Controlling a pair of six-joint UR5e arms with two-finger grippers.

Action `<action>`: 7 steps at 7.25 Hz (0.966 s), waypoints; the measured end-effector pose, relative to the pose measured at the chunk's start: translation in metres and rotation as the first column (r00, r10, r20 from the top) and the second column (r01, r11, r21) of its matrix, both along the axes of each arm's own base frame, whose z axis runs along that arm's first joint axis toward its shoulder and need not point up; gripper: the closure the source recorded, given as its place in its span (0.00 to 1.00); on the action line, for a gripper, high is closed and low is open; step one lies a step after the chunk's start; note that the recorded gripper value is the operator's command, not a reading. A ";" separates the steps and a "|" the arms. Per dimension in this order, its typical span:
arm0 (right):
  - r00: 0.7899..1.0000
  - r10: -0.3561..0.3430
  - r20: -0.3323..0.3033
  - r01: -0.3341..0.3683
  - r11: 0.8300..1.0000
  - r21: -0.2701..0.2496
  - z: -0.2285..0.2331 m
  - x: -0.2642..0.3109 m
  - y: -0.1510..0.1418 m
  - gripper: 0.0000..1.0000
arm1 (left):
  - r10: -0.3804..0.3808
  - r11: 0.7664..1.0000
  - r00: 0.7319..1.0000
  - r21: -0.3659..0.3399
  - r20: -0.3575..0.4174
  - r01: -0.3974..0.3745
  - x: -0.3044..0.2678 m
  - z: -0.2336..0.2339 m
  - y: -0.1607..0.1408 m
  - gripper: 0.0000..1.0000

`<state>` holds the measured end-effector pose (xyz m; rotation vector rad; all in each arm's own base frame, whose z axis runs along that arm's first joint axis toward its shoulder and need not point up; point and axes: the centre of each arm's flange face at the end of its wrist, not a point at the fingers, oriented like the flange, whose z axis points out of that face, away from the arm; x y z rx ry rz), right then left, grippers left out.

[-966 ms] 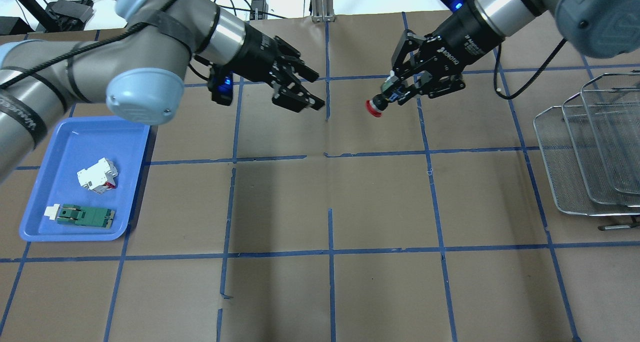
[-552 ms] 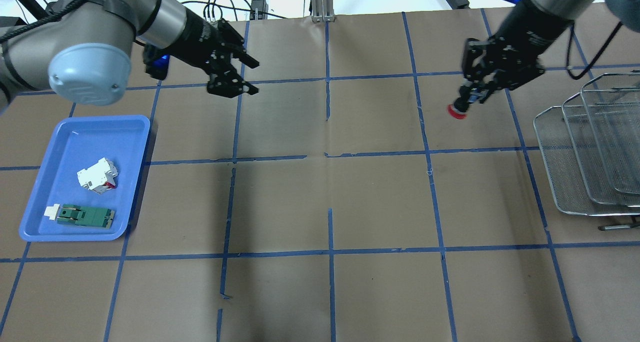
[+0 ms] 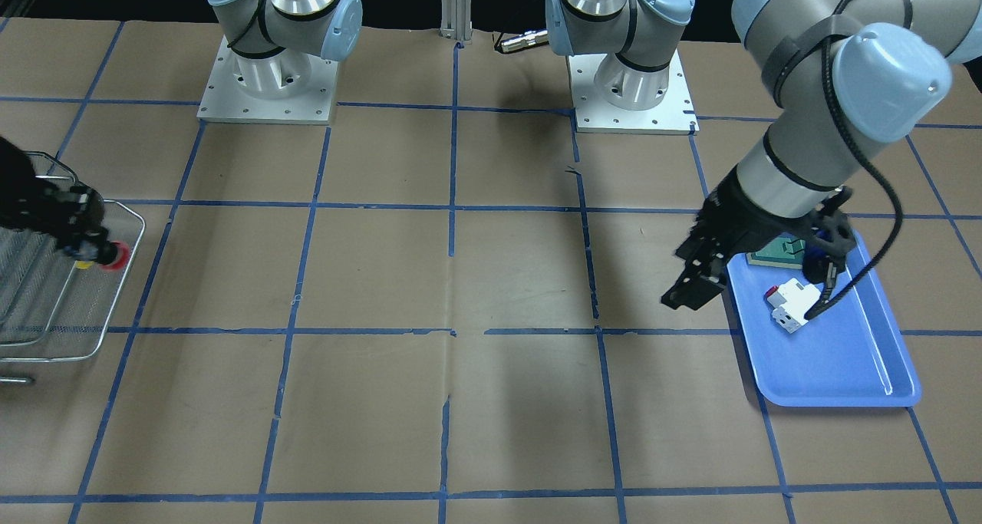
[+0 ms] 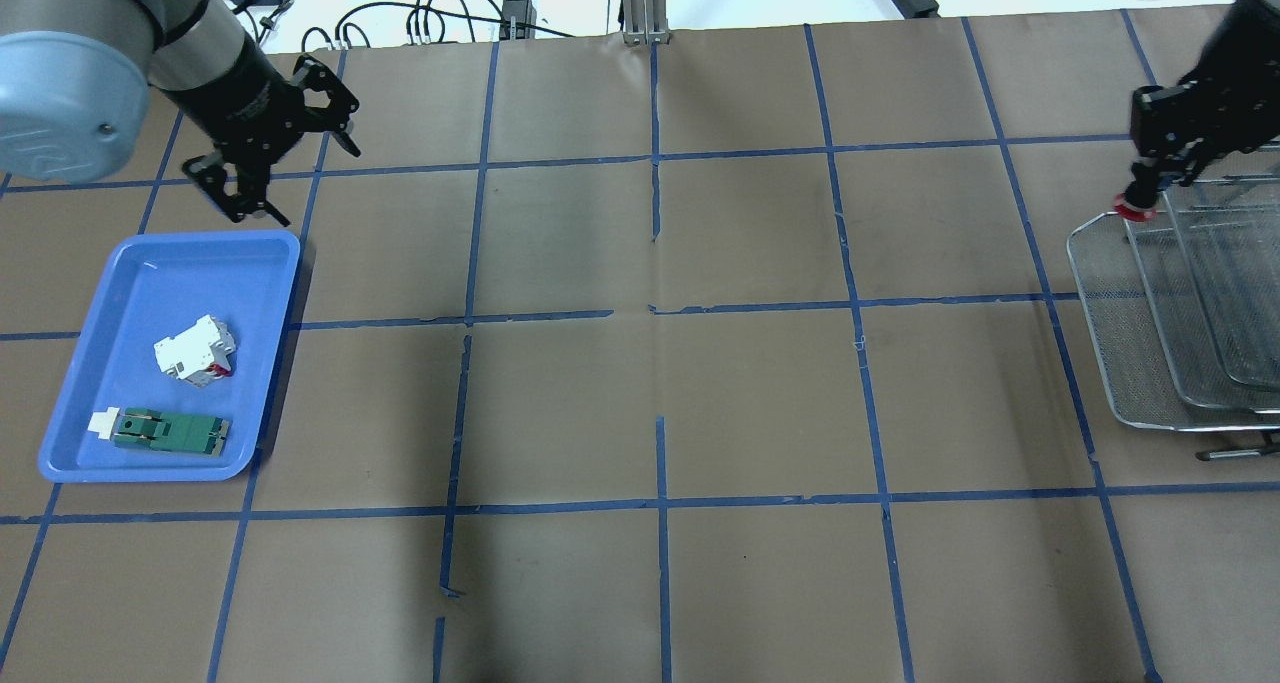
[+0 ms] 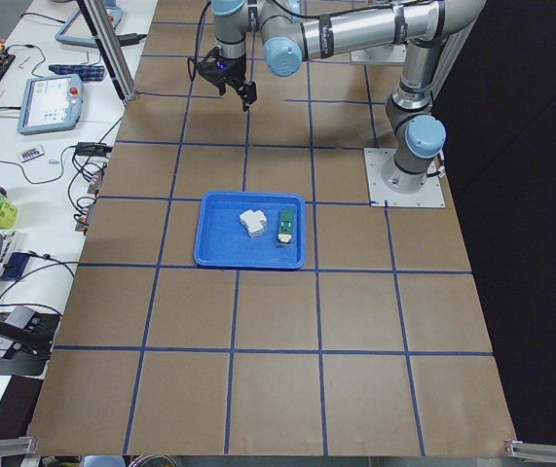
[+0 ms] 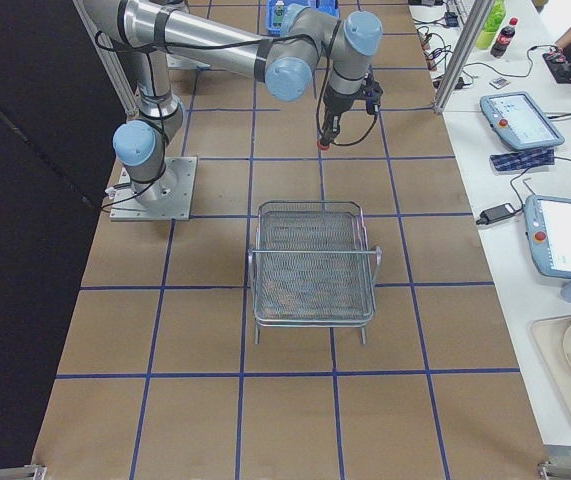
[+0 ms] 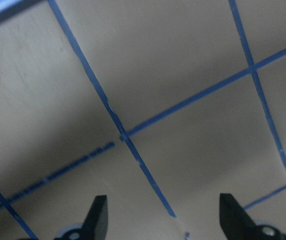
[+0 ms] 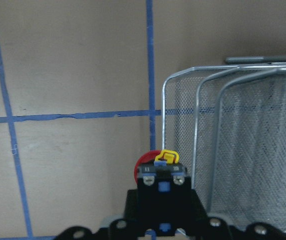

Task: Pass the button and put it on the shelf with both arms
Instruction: 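Carry the button with the right gripper to the wire shelf while the left gripper withdraws, then lower the button into the wire shelf and open the right gripper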

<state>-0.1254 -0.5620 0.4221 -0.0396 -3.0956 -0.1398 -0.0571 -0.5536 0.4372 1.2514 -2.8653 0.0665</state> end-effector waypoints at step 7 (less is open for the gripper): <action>1.000 -0.013 0.016 0.012 0.998 0.065 -0.023 -0.144 0.060 0.37 | -0.605 0.793 0.796 0.080 -0.001 0.604 -0.042 0.044 0.079 0.00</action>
